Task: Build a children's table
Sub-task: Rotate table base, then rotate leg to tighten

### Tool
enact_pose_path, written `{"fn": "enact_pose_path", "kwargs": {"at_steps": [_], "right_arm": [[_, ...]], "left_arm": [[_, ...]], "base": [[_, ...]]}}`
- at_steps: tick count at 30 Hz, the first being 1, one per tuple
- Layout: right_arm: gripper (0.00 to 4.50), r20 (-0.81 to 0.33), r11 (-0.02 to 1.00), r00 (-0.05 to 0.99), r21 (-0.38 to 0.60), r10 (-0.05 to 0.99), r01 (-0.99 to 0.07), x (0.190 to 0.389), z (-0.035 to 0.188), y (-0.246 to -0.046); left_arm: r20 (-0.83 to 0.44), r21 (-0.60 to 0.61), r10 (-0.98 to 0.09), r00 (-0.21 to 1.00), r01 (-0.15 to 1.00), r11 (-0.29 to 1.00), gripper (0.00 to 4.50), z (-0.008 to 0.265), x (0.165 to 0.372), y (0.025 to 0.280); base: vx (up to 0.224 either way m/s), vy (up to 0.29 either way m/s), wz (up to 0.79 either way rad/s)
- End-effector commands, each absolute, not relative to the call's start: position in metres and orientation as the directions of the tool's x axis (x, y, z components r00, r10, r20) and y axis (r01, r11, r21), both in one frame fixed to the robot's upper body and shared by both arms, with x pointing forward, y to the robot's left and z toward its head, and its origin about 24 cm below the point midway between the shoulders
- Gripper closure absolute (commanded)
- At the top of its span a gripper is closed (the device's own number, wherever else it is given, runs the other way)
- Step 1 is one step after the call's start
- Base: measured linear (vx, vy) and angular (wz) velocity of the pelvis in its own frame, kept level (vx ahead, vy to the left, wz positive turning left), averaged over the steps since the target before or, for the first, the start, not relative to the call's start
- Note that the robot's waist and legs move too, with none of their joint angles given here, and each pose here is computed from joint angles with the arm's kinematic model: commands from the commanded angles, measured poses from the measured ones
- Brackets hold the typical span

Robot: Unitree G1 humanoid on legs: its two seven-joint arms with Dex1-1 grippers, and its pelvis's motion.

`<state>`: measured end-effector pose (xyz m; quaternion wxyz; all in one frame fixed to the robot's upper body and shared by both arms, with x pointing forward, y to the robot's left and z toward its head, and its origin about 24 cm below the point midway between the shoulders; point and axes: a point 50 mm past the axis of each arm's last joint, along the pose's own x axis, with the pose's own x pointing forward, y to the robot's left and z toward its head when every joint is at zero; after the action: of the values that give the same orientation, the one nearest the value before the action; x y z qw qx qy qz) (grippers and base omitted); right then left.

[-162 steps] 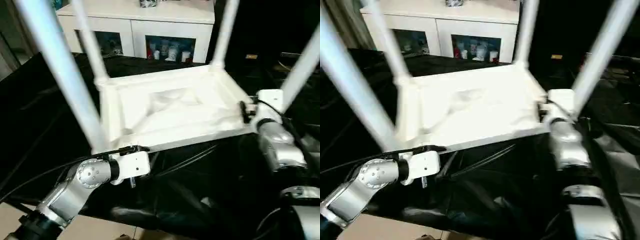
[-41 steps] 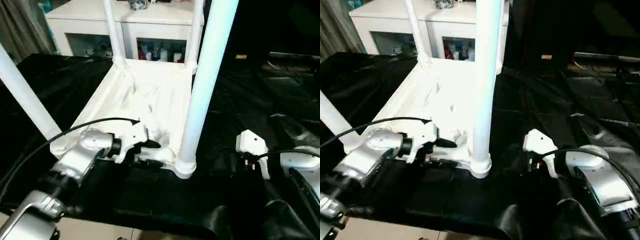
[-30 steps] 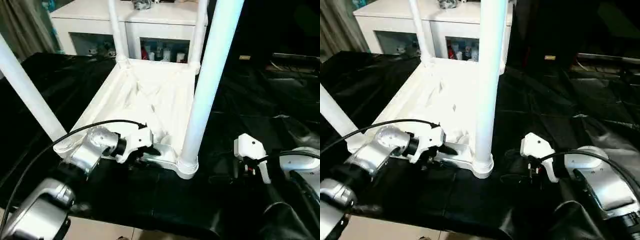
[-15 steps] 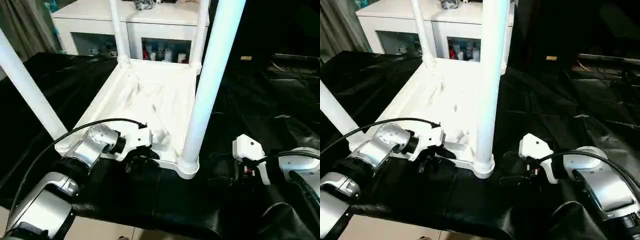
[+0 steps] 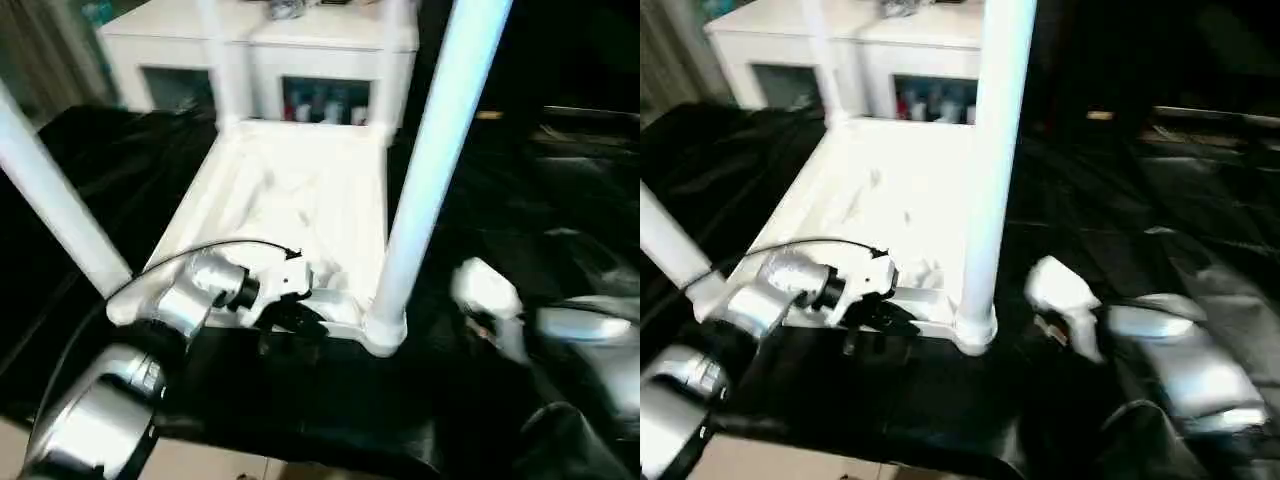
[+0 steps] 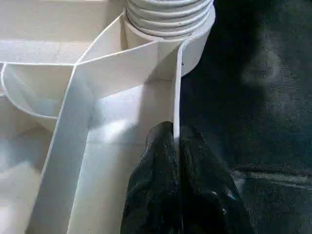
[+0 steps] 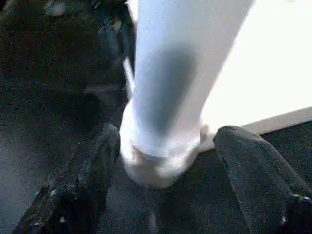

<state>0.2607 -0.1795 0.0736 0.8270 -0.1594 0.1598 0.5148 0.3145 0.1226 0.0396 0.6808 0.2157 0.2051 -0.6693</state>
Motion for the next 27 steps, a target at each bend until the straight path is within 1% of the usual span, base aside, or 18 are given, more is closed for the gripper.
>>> {"fn": "enact_pose_path", "kwargs": {"at_steps": [1,3,5,9,12,13,16,21,25,27], "right_arm": [[1.0,-0.412,0.473,0.496,-0.166,0.764,-0.866,0.269,0.076,-0.18],[1.0,-0.379,0.524,0.541,-0.155,0.751,-0.837,0.274,0.075,-0.177],[1.0,-0.362,0.547,0.557,-0.141,0.747,-0.825,0.276,0.074,-0.175],[1.0,-0.365,0.519,0.525,-0.121,0.769,-0.846,0.273,0.07,-0.168],[1.0,-0.358,0.517,0.52,-0.112,0.776,-0.849,0.273,0.067,-0.165],[1.0,-0.357,0.52,0.525,-0.118,0.773,-0.846,0.275,0.064,-0.161],[1.0,-0.346,0.522,0.537,-0.144,0.769,-0.84,0.281,0.06,-0.154],[1.0,-0.342,0.558,0.579,-0.166,0.741,-0.813,0.289,0.056,-0.152],[1.0,-0.33,0.57,0.585,-0.152,0.74,-0.807,0.292,0.055,-0.151],[1.36,-0.327,0.568,0.582,-0.147,0.744,-0.809,0.293,0.054,-0.15]], "left_arm": [[-0.622,-0.039,-0.779,0.083,0.99,0.136,4.47,0.015,0.304,0.138],[-0.614,-0.008,-0.773,0.164,0.977,0.213,4.47,0.013,0.304,0.14],[-0.603,0.01,-0.769,0.213,0.966,0.26,4.47,0.012,0.305,0.141],[-0.53,0.029,-0.796,0.29,0.945,0.326,4.47,0.016,0.303,0.133],[-0.507,0.017,-0.812,0.29,0.945,0.327,4.47,0.019,0.299,0.128],[-0.508,0.002,-0.82,0.263,0.952,0.305,4.47,0.019,0.294,0.126],[-0.51,-0.019,-0.825,0.242,0.956,0.292,4.47,0.018,0.291,0.124],[-0.514,0.0,-0.821,0.248,0.957,0.29,4.47,0.021,0.29,0.124],[-0.514,-0.002,-0.82,0.25,0.956,0.293,4.47,0.023,0.289,0.124],[-0.516,-0.004,-0.819,0.25,0.956,0.295,4.5,0.024,0.289,0.125]], "base": [[0.0,0.0,0.0],[0.0,0.0,0.0],[0.0,0.0,0.0],[0.0,0.0,0.0],[0.0,0.0,0.0],[0.0,0.0,0.0],[0.0,0.0,0.0],[0.0,0.0,0.0],[0.0,0.0,0.0],[0.0,0.0,0.0]]}}
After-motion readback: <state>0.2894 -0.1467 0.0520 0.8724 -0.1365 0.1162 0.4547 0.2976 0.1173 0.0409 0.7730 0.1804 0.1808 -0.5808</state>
